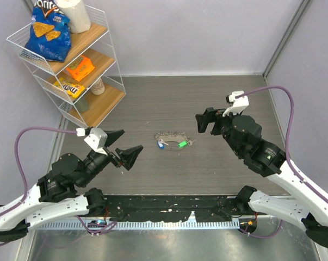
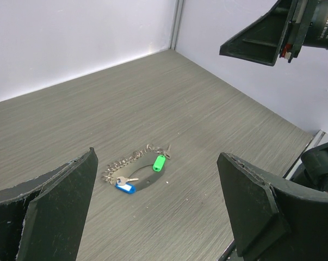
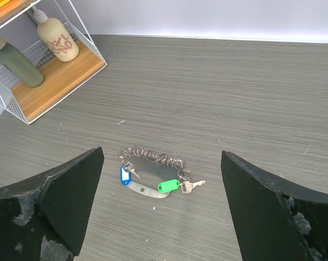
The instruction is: Put the keys on the keyring
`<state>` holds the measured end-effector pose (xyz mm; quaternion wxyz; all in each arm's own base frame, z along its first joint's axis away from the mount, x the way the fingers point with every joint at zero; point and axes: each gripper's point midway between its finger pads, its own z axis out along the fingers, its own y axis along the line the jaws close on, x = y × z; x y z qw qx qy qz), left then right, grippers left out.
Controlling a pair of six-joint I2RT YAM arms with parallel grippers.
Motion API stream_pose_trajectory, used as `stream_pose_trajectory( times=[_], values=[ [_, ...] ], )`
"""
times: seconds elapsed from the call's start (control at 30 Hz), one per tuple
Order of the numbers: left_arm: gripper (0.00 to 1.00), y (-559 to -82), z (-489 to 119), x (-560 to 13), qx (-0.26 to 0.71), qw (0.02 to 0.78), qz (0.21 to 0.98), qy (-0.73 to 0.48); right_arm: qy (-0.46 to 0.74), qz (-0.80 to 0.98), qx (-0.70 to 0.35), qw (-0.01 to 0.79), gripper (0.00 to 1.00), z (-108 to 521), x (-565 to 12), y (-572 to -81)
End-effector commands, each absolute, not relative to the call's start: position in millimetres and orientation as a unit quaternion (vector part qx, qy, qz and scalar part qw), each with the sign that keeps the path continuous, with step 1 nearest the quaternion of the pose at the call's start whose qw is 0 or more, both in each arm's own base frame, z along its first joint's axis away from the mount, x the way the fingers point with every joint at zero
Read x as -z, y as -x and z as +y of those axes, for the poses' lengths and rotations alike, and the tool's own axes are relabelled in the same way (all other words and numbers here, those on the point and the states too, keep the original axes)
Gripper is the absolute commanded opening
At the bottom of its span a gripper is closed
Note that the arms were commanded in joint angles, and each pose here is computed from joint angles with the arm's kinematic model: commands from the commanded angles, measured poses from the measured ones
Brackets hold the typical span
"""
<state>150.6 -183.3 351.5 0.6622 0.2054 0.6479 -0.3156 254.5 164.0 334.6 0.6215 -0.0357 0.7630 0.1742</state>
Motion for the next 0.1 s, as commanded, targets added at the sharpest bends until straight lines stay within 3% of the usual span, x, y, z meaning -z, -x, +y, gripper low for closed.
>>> stream_pose_trajectory(
  times=[0.0,0.07],
  values=[
    [1.00,-150.1,-180.9,-368.9,0.328,0.677,0.629,-0.194,0.019,0.739,-0.180,0.649,0.95,157.8,-363.2,-256.4],
    [1.00,-151.1,-181.5,-366.9,0.324,0.677,0.631,-0.195,0.011,0.741,-0.180,0.647,0.96,158.0,-361.4,-257.8]
  ],
)
